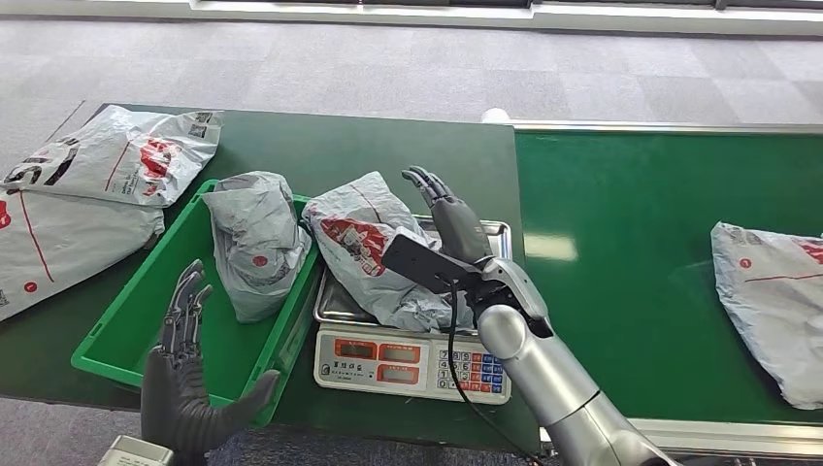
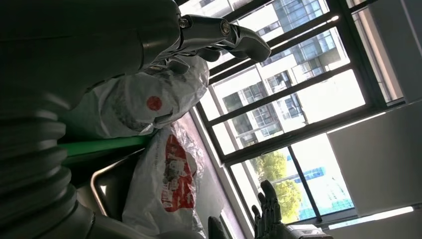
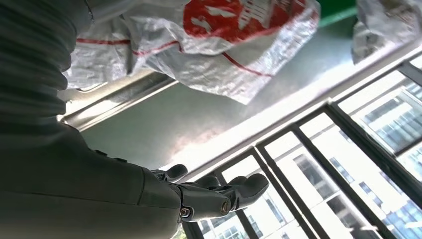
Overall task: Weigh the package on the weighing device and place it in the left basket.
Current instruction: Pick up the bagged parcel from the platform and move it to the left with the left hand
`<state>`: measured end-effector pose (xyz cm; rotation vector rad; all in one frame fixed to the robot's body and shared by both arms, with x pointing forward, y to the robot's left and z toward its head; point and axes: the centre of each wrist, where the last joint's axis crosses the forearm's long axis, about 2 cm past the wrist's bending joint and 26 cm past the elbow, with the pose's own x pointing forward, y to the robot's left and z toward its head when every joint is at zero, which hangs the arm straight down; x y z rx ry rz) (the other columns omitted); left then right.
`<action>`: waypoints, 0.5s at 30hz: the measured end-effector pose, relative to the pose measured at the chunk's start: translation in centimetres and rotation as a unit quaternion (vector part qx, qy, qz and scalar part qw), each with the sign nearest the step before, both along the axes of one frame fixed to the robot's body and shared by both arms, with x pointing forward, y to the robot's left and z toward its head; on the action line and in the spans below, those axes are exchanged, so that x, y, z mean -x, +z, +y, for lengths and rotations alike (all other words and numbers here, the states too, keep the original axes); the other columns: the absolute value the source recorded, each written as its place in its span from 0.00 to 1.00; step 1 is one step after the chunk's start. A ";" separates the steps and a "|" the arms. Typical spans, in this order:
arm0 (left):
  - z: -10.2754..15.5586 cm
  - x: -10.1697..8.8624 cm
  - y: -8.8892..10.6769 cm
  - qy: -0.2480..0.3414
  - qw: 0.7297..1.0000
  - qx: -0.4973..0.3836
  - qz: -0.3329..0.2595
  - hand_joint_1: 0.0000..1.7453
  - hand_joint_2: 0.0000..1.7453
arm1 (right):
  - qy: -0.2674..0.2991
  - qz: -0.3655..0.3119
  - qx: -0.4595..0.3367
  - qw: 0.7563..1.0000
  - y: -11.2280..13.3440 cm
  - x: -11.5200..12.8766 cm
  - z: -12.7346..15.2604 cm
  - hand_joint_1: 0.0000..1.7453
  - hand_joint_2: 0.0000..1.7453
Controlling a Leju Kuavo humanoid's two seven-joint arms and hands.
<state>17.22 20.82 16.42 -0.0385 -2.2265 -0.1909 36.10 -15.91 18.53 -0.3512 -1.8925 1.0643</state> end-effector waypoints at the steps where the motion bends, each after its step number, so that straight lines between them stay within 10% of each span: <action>1: -0.3 -0.3 0.3 -0.002 1.000 -0.004 -0.005 0.00 1.00 | -0.003 -0.007 -0.014 1.000 0.3 0.1 0.0 0.00 1.00; 7: -2.0 -2.2 1.5 -0.006 0.998 -0.070 0.009 0.00 1.00 | -0.039 -0.094 -0.171 0.980 1.2 1.7 -1.3 0.00 1.00; 15: -7.7 -8.7 3.2 0.011 0.969 -0.238 0.061 0.00 1.00 | -0.207 -0.270 -0.448 0.827 1.1 8.9 -8.1 0.00 1.00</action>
